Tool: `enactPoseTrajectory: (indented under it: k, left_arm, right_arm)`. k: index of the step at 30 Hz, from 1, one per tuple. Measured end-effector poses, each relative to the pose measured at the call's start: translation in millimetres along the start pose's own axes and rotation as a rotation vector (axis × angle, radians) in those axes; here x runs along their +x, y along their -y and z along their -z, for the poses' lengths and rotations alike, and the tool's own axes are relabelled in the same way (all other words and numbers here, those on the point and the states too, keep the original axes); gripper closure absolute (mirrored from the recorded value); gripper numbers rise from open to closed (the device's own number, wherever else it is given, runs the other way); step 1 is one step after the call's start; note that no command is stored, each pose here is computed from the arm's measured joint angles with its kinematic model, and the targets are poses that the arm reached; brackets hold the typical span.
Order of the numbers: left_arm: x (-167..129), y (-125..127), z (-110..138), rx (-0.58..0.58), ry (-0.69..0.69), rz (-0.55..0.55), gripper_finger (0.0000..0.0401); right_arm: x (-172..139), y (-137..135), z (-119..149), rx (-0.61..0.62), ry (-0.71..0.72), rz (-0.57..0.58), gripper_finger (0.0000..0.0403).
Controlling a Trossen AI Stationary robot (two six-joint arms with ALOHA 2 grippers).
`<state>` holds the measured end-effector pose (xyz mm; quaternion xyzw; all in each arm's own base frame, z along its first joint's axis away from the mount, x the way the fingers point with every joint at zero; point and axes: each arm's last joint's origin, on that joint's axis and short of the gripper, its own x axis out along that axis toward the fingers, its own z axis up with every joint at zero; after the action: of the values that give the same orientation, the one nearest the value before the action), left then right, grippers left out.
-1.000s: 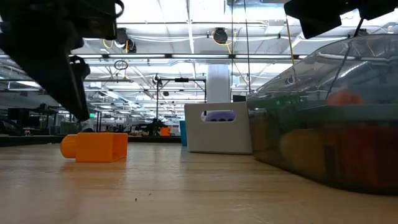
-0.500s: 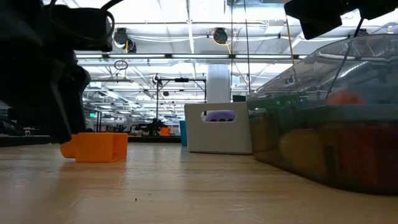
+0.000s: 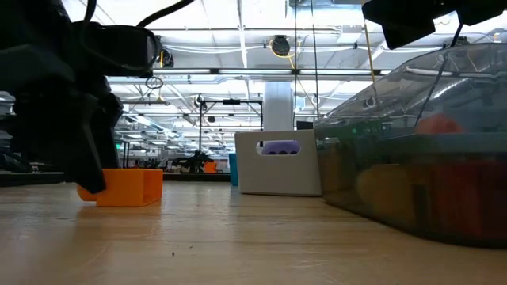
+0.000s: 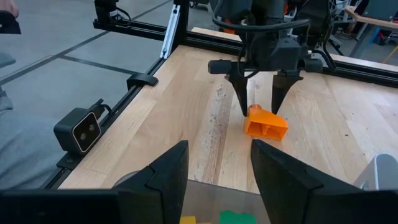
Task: Pick & Place Toys
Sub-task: Put the orange game piece into the black bin
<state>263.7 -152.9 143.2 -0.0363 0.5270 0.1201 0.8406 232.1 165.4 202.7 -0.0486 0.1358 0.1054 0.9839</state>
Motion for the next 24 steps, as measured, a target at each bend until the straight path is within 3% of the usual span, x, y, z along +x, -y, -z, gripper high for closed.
enactPoseTrajectory:
  k: [16, 24]
  left_arm:
    - [12.8, 2.5, 1.3, 0.049, -0.041, 0.016, 0.0147]
    - [13.3, 3.9, 1.3, 0.045, -0.045, 0.035, 0.0224]
  right_arm:
    - [0.0, 0.0, 0.0, 0.000, 0.000, 0.000, 0.0234]
    - [0.0, 0.0, 0.0, 0.000, 0.000, 0.000, 0.0234]
